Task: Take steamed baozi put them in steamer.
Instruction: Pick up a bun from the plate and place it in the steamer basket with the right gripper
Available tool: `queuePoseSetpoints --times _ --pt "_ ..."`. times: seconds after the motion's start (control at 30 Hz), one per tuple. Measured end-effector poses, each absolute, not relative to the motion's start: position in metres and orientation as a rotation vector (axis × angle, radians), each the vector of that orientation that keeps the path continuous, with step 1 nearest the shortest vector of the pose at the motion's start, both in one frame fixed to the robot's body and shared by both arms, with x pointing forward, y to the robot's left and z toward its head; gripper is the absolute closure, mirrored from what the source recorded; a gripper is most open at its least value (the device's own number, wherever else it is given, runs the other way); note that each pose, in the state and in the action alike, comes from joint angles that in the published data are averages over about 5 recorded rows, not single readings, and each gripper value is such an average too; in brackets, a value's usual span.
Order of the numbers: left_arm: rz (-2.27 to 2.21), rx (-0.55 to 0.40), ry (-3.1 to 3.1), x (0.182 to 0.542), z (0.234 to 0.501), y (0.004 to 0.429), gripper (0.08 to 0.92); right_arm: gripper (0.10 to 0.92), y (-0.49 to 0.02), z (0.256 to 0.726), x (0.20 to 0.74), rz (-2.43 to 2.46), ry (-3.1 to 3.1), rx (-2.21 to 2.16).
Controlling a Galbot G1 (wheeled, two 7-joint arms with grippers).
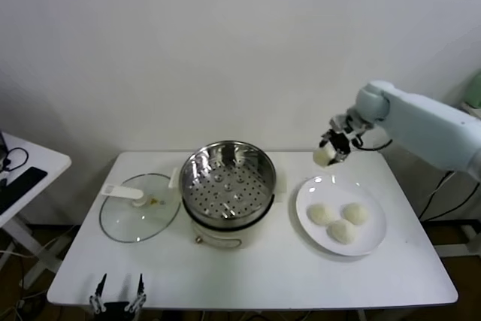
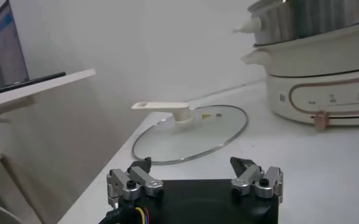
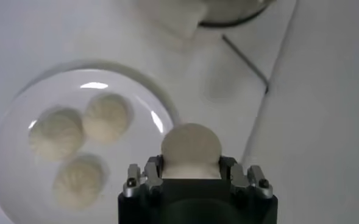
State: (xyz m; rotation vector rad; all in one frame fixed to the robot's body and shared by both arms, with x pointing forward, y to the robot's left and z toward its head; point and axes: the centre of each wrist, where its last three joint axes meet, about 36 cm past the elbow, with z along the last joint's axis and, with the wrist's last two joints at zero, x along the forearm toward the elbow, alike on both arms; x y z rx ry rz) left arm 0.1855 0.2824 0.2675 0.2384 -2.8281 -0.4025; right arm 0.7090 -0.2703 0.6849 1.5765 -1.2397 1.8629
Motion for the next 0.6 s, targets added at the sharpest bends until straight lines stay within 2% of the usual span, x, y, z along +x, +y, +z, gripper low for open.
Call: queuePoseSetpoints --times 0.3,0.6 --pt "-0.401 0.224 -2.832 0.188 0.267 0.279 0.177 0.403 -0.166 0.722 0.699 2.152 -0.995 1.804" --pt "-0.395 0.22 -2.836 0.19 0.266 0.275 0.177 0.379 -0.078 0.698 0.707 2.274 -0.761 1.943"
